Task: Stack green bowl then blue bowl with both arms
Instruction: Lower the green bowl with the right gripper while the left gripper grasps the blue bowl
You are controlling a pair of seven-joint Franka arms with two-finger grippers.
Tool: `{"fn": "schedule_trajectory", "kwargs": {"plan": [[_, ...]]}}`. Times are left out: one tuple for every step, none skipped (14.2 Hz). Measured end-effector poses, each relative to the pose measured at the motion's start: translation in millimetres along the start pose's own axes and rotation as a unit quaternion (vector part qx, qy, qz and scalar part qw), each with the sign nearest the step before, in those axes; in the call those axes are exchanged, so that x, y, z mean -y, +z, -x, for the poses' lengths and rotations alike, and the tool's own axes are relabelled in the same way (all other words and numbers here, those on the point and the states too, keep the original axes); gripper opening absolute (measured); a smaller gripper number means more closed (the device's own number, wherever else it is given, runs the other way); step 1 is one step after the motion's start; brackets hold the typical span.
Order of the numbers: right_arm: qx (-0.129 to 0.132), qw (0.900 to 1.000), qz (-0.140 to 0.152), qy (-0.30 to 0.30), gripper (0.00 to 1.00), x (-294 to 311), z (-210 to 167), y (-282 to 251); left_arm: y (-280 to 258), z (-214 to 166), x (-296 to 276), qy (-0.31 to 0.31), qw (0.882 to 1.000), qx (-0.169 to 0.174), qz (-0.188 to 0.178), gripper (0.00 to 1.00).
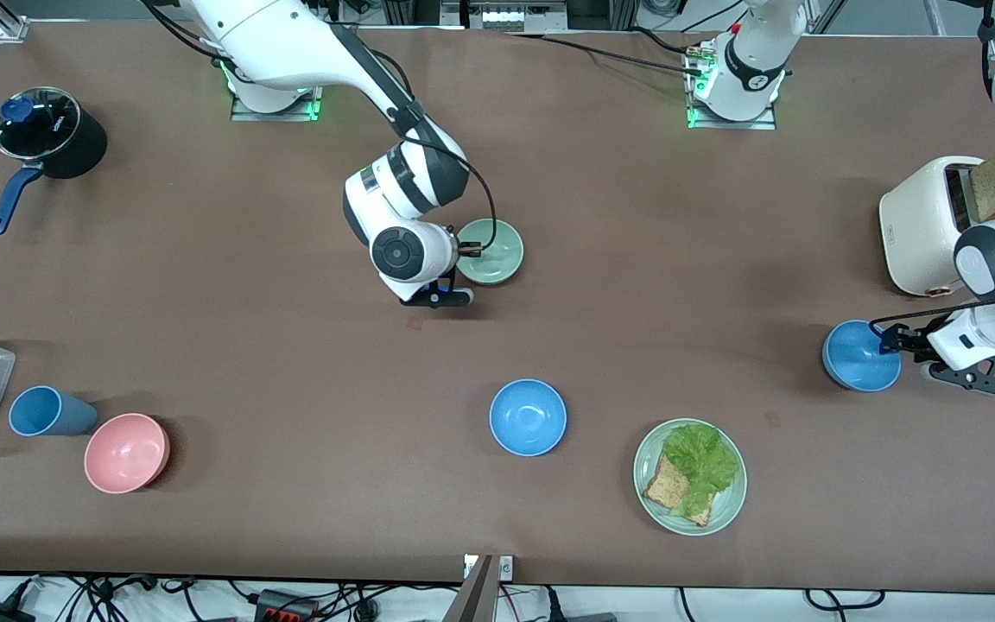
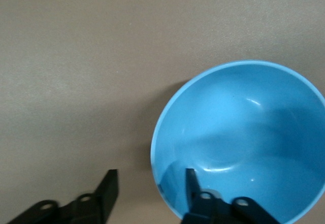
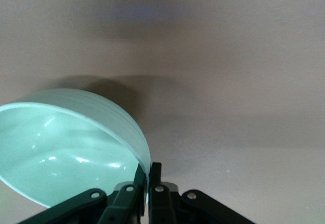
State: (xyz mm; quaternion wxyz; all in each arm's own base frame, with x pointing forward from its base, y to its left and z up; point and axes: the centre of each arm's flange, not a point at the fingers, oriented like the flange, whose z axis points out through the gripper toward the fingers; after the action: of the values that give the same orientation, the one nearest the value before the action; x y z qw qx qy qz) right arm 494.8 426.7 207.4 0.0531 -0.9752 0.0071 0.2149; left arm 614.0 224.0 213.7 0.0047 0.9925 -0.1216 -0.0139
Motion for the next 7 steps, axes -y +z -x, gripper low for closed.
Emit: {"fn": "schedule_trajectory", "kwargs": {"plan": [[0.002,1.0,-0.001,0.0,0.04,2,1,2,0,0,-1,0.001,1.0,0.0,0.0,0.43],[0.006,1.0,-0.005,0.002,0.04,4,3,4,1,0,-1,0.001,1.0,0.0,0.001,0.43],[0.011,1.0,-0.012,0.004,0.04,7,5,6,1,0,-1,0.001,1.0,0.001,0.001,0.37],[0.015,1.0,-0.018,0.006,0.04,10,7,6,1,0,-2,0.002,1.0,0.001,0.001,0.27],[0.015,1.0,-0.021,0.006,0.09,12,8,6,1,0,-2,0.002,1.0,0.001,0.002,0.14],[0.012,1.0,-0.022,0.008,0.19,11,6,4,0,0,-3,0.001,1.0,0.001,0.004,0.05],[0.007,1.0,-0.025,0.009,0.28,10,3,0,-3,-1,-4,0.002,1.0,0.001,0.004,0.05]]}}
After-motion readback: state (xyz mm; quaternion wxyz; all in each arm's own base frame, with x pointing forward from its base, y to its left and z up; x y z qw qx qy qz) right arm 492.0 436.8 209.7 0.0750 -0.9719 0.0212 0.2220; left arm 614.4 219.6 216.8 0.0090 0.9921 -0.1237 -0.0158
